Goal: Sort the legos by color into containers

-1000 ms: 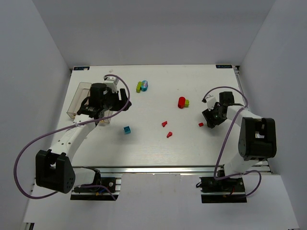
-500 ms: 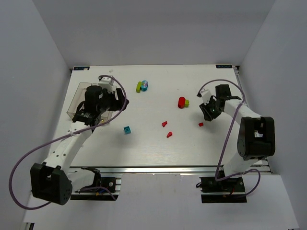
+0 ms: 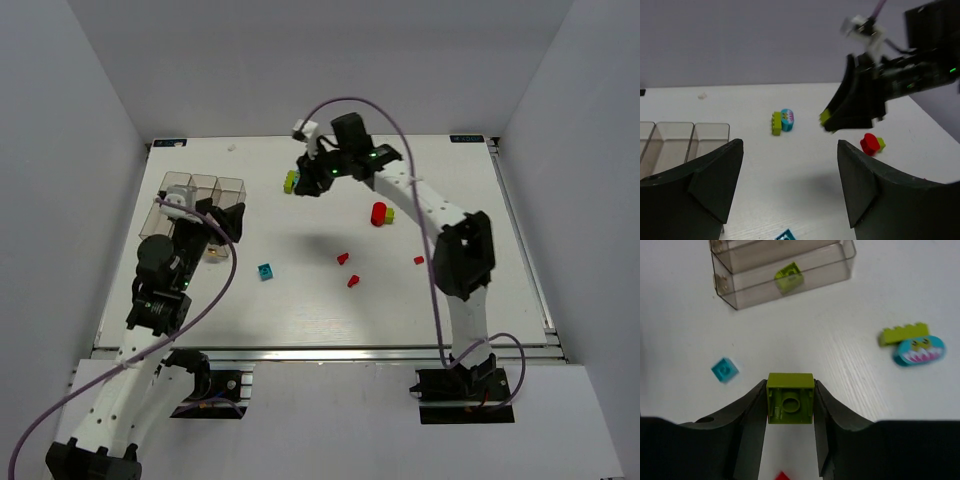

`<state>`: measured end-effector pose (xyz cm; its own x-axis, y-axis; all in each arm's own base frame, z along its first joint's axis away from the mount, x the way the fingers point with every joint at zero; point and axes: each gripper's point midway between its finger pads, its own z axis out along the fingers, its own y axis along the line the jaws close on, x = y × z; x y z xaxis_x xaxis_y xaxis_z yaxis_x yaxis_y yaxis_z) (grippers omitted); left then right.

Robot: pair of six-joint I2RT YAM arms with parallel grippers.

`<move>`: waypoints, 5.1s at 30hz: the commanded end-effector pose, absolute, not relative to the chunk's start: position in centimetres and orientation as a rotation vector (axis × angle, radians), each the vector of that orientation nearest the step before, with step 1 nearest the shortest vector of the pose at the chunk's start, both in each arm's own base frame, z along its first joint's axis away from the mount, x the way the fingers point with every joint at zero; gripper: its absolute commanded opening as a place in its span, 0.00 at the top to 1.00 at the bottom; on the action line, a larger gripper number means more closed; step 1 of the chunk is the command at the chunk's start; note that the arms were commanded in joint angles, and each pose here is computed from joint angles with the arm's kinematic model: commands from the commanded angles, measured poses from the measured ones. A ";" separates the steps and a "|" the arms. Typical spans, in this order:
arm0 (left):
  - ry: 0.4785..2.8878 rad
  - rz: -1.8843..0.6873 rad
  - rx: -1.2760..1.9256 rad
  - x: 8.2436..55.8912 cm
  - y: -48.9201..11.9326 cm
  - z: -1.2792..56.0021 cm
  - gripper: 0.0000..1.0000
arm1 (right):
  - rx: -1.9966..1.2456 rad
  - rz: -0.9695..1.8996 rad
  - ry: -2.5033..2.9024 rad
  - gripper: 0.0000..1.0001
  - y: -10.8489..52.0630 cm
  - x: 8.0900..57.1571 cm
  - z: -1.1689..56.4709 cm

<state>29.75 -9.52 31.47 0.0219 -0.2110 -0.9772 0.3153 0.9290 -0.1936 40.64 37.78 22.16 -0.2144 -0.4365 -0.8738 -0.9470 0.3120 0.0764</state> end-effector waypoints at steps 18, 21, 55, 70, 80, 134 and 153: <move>1.334 -0.327 0.045 28.8 -7.5 35.0 0.14 | -1.058 1.225 1.319 1.00 60.5 38.4 21.2; 1.315 -0.336 0.045 28.4 -7.5 35.5 0.14 | -0.983 1.210 1.258 1.00 61.4 39.0 21.8; 1.437 -0.658 0.269 29.2 -14.3 32.5 1.00 | -0.680 0.801 1.725 1.00 43.7 49.7 27.0; 2.042 -1.231 0.331 36.8 -26.9 20.7 0.02 | -1.125 0.780 1.870 0.13 18.9 40.1 19.6; 2.083 -1.225 0.394 35.4 -27.5 19.1 0.02 | -1.525 0.537 1.805 0.17 11.6 42.7 12.1; 2.020 -1.123 0.389 35.1 -25.5 22.0 0.02 | -1.729 0.515 1.890 0.21 16.3 46.7 2.3; 2.026 -1.130 0.388 35.0 -25.6 21.8 0.02 | -1.718 0.497 1.906 0.78 16.3 46.7 2.7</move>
